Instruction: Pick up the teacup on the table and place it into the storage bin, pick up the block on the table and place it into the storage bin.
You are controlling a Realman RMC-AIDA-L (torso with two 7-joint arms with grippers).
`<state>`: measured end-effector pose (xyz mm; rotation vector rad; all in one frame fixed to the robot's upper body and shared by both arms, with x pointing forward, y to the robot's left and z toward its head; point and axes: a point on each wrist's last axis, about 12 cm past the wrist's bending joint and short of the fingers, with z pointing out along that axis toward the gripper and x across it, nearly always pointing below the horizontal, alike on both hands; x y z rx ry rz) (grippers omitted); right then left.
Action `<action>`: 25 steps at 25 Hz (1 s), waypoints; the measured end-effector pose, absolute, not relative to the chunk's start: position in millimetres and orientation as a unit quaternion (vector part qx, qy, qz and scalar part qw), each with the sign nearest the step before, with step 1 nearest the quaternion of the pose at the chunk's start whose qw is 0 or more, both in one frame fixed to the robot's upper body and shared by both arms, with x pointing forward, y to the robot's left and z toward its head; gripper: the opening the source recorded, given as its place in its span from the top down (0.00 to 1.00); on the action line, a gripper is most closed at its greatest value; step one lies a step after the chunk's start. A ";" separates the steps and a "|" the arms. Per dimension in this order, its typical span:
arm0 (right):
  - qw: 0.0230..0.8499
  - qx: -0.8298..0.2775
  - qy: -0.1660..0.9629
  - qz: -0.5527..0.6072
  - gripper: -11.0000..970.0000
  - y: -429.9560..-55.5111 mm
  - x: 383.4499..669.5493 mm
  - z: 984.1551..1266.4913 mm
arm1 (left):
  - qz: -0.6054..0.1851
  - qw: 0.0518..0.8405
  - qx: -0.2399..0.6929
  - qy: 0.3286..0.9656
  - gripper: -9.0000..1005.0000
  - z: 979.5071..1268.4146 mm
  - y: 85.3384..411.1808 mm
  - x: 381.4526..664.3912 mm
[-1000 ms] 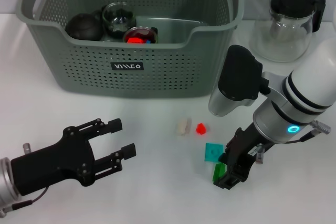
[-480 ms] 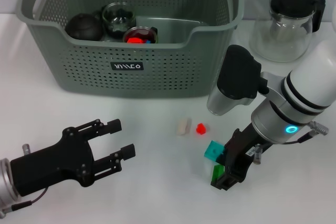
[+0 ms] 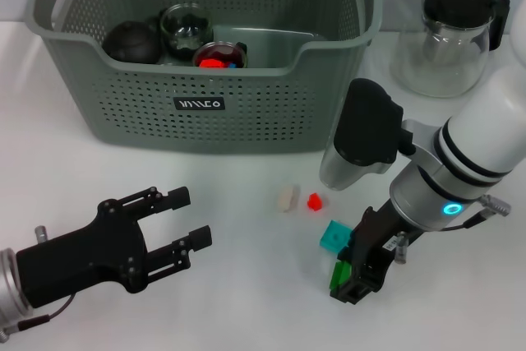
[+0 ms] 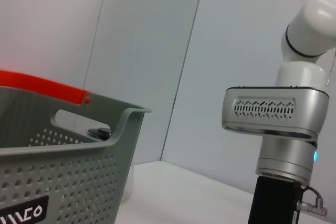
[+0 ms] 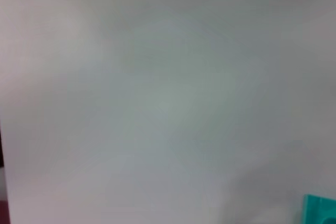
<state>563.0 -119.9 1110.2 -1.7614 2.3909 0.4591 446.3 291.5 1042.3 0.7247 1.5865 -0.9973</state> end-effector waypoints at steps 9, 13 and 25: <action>0.072 -0.587 0.794 0.142 0.48 -117.2 561.7 1105.8 | -0.419 0.536 0.304 0.667 0.34 1042.1 291.7 445.9; 0.075 -0.581 0.798 0.142 0.49 -116.9 562.6 1106.7 | -0.419 0.536 0.303 0.667 0.34 1041.9 291.9 445.5; 0.074 -0.567 0.805 0.158 0.54 -122.8 563.9 1116.5 | -0.419 0.536 0.303 0.667 0.34 1041.9 291.9 445.4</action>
